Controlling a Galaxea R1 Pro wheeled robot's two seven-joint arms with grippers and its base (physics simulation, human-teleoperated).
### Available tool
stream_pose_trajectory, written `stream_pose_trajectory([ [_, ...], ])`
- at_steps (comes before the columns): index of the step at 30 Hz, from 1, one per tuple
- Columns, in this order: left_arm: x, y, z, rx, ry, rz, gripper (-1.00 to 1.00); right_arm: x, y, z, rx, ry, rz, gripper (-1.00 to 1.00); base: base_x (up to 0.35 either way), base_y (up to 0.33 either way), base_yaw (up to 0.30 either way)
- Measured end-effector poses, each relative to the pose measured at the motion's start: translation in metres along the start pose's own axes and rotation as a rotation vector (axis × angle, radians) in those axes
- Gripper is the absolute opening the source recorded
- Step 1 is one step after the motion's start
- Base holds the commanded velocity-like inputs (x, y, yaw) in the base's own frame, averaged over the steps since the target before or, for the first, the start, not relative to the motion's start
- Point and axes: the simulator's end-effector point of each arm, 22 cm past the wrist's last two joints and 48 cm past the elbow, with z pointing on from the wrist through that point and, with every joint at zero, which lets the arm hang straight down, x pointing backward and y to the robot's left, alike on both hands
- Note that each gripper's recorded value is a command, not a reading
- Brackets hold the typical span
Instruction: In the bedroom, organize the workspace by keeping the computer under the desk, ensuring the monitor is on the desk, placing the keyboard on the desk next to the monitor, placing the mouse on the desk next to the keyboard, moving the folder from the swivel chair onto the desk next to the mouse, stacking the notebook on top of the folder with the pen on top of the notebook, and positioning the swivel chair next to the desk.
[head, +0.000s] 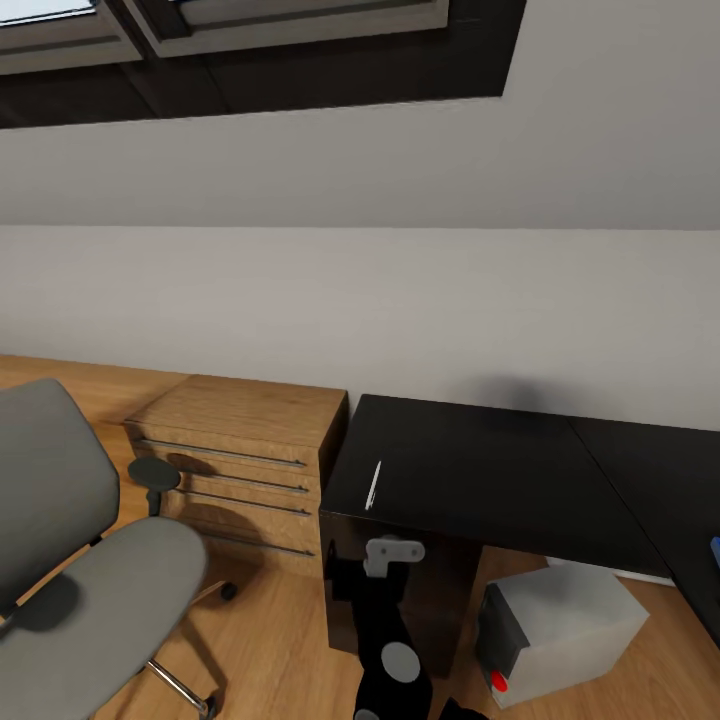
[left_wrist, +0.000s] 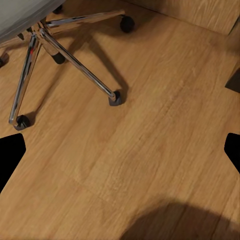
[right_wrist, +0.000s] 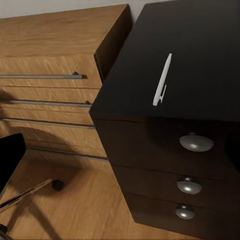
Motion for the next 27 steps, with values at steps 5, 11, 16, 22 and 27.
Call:
stream_pose_trajectory([
  [5, -0.0004, 0.0008, 0.0003, -0.001, -0.001, 0.001, 1.00, 0.0010, 0.0018, -0.0007, -0.005, 0.000, -0.007, 1.00, 0.000, 0.000, 0.000],
  [11, -0.0006, 0.0024, 0.0007, -0.004, -0.001, 0.000, 1.00, 0.0010, 0.0005, 0.0002, -0.005, 0.000, -0.007, 1.00, 0.000, 0.000, 0.000],
  [16, -0.0004, 0.0026, 0.0006, -0.006, -0.001, -0.001, 1.00, 0.0013, 0.0002, 0.0004, -0.005, 0.000, -0.007, 1.00, 0.000, 0.000, 0.000],
  [22, -0.0004, 0.0023, 0.0004, -0.006, -0.001, 0.001, 1.00, 0.0014, -0.0007, 0.0007, -0.005, 0.000, -0.009, 1.00, 0.000, 0.000, 0.000],
  [27, -0.0003, 0.0014, 0.0002, -0.004, -0.001, 0.002, 1.00, 0.0028, -0.0012, 0.0012, -0.003, 0.002, -0.011, 1.00, 0.000, 0.000, 0.000],
])
